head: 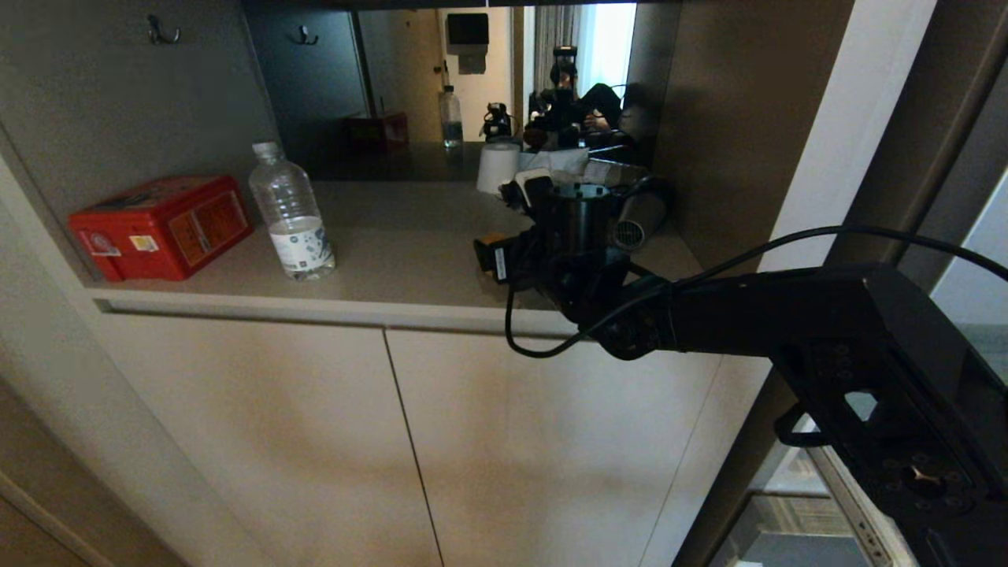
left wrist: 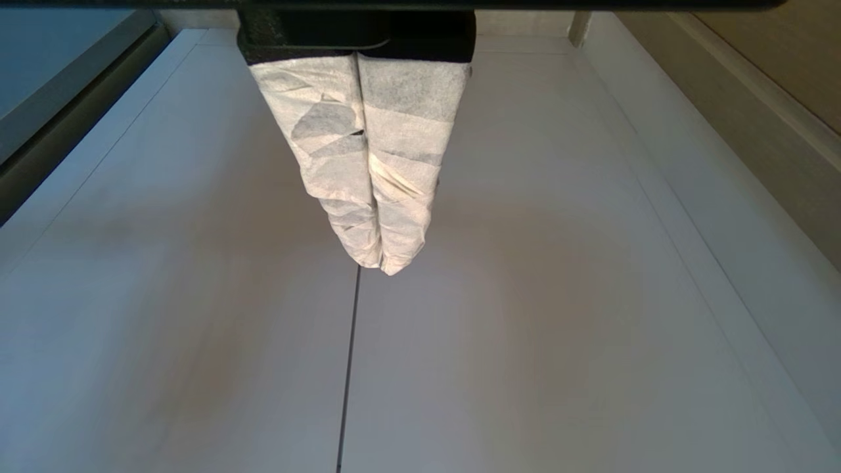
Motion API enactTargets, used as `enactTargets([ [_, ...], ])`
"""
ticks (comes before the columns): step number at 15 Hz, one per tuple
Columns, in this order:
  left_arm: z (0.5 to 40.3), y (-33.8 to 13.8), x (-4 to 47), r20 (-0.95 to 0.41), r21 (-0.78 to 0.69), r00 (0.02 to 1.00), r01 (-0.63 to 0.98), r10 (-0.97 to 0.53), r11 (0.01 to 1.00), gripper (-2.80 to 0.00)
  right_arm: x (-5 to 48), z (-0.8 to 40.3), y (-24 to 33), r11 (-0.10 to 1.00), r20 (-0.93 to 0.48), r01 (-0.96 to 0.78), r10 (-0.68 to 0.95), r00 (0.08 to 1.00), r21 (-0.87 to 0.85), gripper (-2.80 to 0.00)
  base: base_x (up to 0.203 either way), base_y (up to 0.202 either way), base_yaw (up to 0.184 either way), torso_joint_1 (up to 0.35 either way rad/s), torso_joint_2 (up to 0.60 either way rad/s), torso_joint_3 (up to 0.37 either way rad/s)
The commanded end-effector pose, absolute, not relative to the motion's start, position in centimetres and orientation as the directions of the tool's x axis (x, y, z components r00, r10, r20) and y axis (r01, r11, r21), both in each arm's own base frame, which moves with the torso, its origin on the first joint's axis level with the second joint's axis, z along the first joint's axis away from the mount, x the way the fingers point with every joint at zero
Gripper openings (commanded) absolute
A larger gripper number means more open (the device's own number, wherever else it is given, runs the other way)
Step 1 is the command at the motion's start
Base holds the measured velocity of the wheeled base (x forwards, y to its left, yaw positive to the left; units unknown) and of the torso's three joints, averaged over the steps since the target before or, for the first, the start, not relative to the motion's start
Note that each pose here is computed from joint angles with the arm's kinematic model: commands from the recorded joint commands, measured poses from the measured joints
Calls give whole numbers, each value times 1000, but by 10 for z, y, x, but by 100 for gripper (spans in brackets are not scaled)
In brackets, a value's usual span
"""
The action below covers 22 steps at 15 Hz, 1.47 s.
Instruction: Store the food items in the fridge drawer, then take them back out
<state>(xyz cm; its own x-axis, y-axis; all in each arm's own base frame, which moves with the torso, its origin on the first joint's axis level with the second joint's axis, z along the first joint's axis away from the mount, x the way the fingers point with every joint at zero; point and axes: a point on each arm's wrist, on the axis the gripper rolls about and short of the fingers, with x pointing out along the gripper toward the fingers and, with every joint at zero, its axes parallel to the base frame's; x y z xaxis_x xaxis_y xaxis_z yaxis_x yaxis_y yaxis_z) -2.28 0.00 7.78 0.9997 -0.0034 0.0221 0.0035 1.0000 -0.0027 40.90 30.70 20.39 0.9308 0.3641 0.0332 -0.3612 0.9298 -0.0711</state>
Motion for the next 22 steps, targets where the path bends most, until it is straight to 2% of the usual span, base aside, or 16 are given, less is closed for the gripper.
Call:
enactTargets([
  [1,75,0,-22,12,-3,1000,3,-3,1000,-280,411,198,309,931,24,-359,361,932,-74,0,0,0,0,0,0,0],
  [12,75,0,-22,12,-3,1000,3,-3,1000,-280,417,186,308,934,0,-349,350,937,-81,0,0,0,0,0,0,0],
  [13,75,0,-22,12,-3,1000,3,-3,1000,-280,417,186,307,934,0,-347,348,937,-83,-280,0,0,0,0,0,0],
  [19,75,0,-22,12,-3,1000,3,-3,1000,-280,417,187,307,935,-2,-345,346,938,-83,-280,0,0,0,0,0,0],
  [22,75,0,-22,12,-3,1000,3,-3,1000,-280,409,204,303,935,22,-345,347,937,-79,-280,0,0,0,0,0,0],
])
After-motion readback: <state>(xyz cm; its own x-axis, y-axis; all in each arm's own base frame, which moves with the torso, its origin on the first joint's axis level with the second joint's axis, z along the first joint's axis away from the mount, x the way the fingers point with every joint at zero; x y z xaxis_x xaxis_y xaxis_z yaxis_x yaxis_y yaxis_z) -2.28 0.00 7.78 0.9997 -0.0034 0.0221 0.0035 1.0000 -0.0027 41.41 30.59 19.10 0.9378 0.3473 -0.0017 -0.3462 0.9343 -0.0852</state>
